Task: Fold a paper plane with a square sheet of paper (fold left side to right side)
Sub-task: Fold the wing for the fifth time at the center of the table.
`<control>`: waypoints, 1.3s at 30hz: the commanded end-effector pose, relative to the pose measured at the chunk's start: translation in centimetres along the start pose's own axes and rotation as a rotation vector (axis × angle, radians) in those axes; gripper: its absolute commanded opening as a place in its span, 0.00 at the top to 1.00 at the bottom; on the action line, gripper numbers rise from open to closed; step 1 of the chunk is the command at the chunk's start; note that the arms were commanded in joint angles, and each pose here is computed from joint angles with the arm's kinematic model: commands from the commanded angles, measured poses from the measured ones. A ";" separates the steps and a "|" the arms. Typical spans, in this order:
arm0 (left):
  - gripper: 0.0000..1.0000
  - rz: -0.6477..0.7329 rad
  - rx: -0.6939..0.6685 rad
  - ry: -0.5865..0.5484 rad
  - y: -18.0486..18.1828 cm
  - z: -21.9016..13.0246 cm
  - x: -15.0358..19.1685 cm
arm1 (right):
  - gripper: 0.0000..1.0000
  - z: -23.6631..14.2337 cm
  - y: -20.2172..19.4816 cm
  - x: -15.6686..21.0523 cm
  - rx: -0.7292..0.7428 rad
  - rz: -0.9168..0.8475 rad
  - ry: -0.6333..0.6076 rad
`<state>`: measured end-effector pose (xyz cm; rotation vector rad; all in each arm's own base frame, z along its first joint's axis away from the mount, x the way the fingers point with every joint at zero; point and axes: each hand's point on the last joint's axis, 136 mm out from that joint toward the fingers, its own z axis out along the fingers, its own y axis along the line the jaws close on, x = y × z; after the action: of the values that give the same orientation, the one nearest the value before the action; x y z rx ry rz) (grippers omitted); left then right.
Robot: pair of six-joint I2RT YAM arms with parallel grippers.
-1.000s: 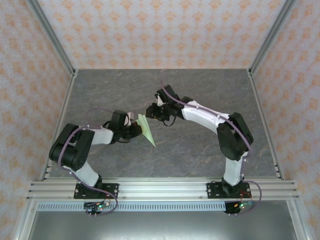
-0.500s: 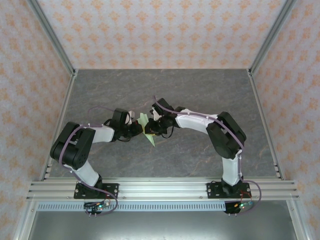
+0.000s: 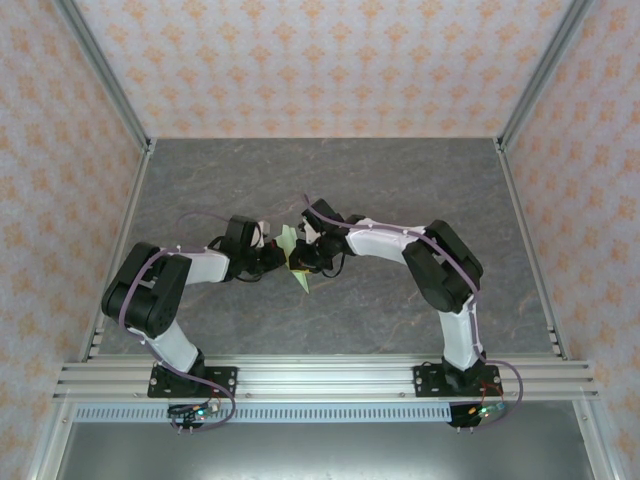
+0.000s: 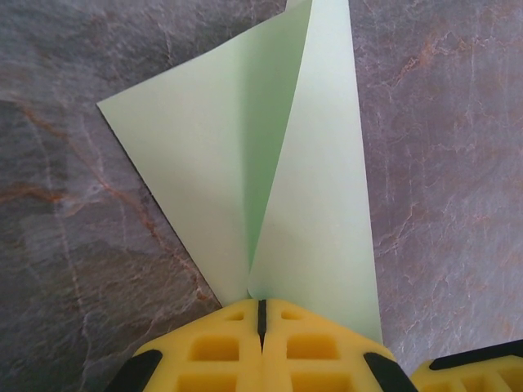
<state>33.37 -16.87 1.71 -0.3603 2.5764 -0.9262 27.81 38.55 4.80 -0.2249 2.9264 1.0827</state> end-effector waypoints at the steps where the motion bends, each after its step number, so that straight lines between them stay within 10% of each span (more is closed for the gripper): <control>1: 1.00 -0.003 -0.039 0.007 0.7 0.2 0.0 | 0.81 0.8 -0.2 0.0 -0.016 -0.007 -0.004; 39: 1.00 -0.001 -0.038 -0.007 -0.2 0.7 -1.6 | 0.87 2.9 -5.8 2.5 0.128 0.106 0.045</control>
<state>34.40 -17.00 1.82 -0.3750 2.5908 -0.9101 28.16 38.63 2.40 -0.1486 2.9062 1.1050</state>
